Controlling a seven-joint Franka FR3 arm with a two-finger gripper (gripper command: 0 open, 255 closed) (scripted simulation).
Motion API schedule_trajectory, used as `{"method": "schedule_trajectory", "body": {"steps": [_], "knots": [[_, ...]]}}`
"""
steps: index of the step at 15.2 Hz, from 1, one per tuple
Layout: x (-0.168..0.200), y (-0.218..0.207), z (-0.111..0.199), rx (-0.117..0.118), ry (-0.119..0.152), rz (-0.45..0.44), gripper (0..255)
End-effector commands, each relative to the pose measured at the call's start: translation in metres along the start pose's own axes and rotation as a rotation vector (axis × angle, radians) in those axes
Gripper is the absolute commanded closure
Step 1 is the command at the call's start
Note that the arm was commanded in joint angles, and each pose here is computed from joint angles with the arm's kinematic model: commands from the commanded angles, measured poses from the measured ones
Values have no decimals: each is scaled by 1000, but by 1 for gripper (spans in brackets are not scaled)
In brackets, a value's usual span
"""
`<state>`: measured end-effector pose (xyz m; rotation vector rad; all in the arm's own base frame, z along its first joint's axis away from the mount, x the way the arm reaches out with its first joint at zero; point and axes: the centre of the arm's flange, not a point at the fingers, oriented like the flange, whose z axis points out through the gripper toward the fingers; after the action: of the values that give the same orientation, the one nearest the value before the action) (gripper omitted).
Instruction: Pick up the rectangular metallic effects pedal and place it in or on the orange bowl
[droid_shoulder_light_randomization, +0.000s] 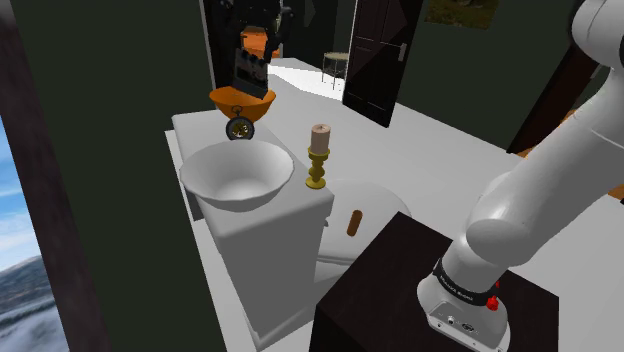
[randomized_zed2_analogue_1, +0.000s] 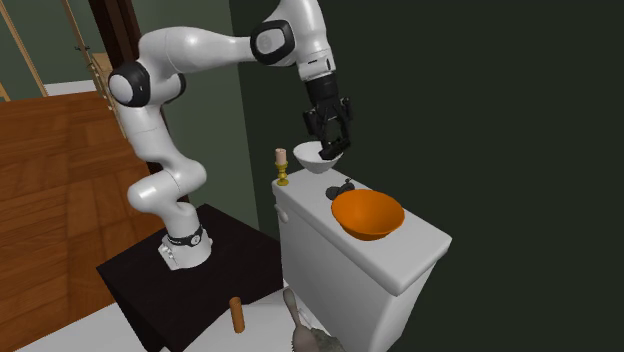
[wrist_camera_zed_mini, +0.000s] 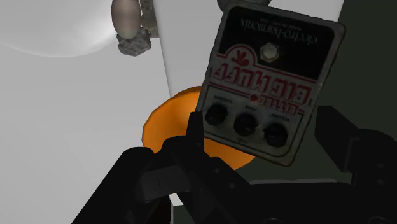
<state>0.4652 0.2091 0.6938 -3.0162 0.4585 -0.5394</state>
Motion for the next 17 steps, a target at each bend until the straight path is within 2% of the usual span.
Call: {"method": "schedule_trajectory", "body": {"steps": [1,9,17], "knots": [[27,4,3,0,0,0,255],[134,12,17,0,0,0,255],[120,16,57,0,0,0,255]]}}
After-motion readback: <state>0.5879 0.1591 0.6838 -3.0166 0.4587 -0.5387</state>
